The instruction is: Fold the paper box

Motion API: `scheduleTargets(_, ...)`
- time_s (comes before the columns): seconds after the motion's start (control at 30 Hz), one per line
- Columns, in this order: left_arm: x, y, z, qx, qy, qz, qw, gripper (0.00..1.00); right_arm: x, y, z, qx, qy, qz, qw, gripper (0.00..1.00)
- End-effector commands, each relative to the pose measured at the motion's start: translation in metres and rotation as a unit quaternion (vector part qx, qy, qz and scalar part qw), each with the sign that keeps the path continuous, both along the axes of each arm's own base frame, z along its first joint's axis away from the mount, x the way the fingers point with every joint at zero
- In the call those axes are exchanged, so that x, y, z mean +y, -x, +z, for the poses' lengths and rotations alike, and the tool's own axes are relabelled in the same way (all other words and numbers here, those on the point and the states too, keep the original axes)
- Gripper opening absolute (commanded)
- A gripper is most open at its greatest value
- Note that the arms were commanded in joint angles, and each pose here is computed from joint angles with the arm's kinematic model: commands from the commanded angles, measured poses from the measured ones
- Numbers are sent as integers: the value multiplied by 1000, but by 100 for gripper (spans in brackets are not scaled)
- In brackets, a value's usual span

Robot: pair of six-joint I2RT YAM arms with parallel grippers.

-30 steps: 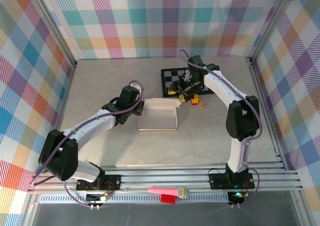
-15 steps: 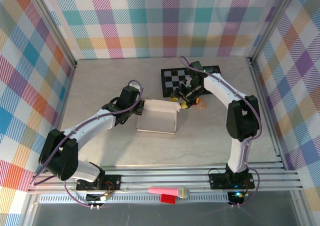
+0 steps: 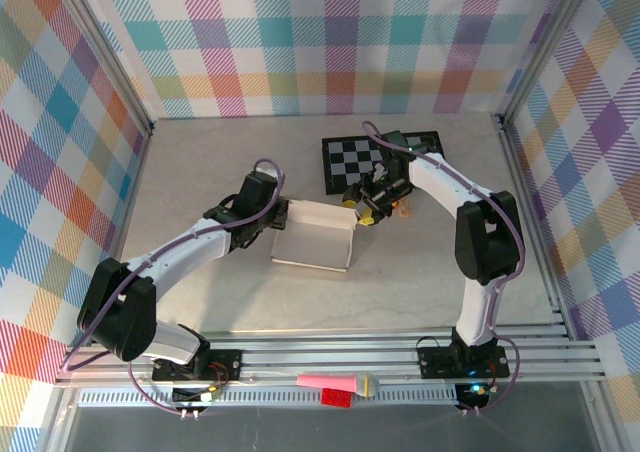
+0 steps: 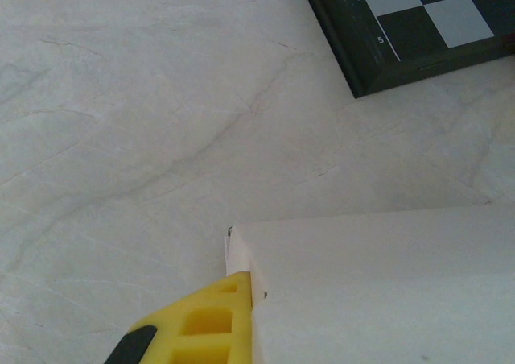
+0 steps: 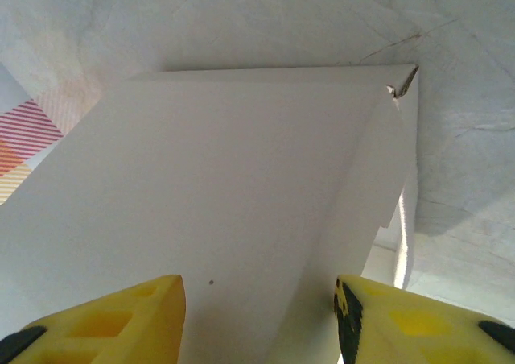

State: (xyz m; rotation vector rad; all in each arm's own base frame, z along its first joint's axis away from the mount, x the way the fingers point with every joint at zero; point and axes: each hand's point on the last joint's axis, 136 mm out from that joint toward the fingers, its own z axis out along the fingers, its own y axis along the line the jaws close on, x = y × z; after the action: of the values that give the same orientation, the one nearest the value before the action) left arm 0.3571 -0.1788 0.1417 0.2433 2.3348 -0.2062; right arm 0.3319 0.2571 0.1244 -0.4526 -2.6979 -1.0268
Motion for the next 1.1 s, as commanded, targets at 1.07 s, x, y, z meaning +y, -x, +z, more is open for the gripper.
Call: scheduleTargets(1.07, -10, 16, -12, 10, 153, 70, 986, 0, 17, 15, 6, -31, -24, 3, 999, 34)
